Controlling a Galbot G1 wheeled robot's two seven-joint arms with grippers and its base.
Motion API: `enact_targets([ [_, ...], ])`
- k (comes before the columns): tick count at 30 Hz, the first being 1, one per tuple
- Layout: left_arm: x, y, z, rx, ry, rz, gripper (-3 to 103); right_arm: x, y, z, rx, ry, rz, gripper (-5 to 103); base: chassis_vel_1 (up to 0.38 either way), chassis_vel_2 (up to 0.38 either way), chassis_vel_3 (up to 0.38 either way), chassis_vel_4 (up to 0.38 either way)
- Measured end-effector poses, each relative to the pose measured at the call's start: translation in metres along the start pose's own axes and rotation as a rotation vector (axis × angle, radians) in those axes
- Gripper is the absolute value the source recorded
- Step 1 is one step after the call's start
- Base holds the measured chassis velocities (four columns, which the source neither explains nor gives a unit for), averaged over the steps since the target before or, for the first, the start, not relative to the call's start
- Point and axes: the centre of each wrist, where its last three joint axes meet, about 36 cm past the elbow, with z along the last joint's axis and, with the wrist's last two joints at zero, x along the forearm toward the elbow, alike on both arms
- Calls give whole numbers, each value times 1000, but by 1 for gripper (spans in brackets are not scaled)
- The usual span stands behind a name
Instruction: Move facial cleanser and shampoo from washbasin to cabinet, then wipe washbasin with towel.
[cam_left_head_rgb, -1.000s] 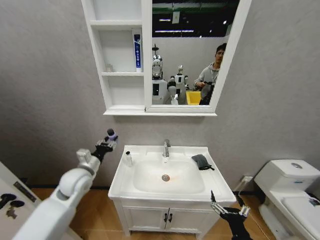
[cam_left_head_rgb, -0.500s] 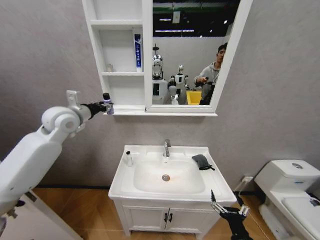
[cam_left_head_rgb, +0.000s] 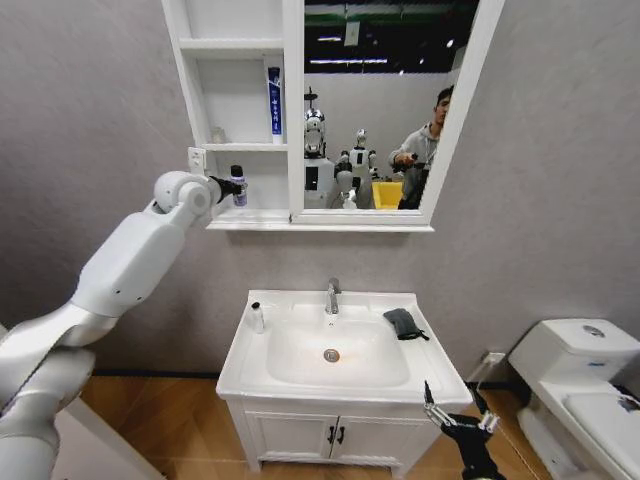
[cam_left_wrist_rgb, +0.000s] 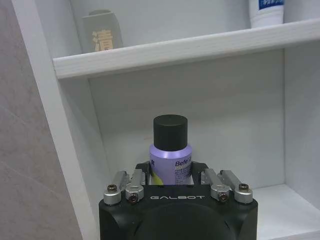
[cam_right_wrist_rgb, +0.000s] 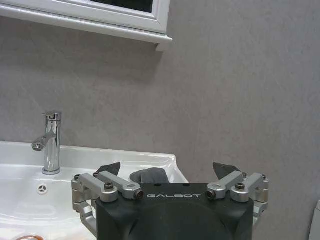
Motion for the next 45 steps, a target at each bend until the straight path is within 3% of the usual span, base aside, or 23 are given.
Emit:
enact_targets([
  [7,-18,2,4,7,31,-36,43,-2,-1,2,-2,1,4,100,0,0,0,0],
  [17,-25,1,11,71,62,-43,40,-10,-4,0,3,-5,9,100,0,0,0,0],
  [18,-23,-1,12,83,65,-37,51,-10,-4,-1,4,-6,9,100,0,0,0,0],
  [21,-21,-2,13,97,66,-31,56,-10,-4,-1,4,-7,10,100,0,0,0,0],
  [23,-17,-2,14,106,63,-30,72,-9,-4,-1,4,-5,11,100,0,0,0,0],
  [29,8,3,21,81,29,-44,89,-8,-3,-1,5,-4,13,100,0,0,0,0],
  [31,38,13,43,57,17,-45,98,-8,-2,-1,5,-5,14,100,0,0,0,0],
  [32,57,19,59,46,13,-22,100,-8,-1,-1,6,-5,14,100,0,0,0,0],
  [34,68,19,69,39,9,-4,100,-8,-1,-1,5,-5,14,100,0,0,0,0],
  [36,110,4,122,-10,-31,71,100,-8,2,-1,2,2,18,100,0,0,0,0],
  [37,110,4,122,-10,-31,71,100,-8,2,-1,2,2,18,100,0,0,0,0],
  [39,130,-9,173,-28,-49,89,100,-8,3,-1,3,3,18,100,0,0,0,0],
  [40,130,-9,173,-28,-49,89,100,-8,3,-1,3,3,18,100,0,0,0,0],
  [42,148,-24,251,-18,-85,91,100,-8,3,-3,2,1,19,100,0,0,0,0],
  [43,148,-24,251,-18,-85,91,100,-8,3,-3,2,1,19,100,0,0,0,0],
  [44,151,-30,278,-17,-85,91,100,-7,3,-3,4,3,19,100,0,0,0,0],
  [45,151,-30,278,-17,-85,91,100,-7,3,-3,4,3,19,100,0,0,0,0],
])
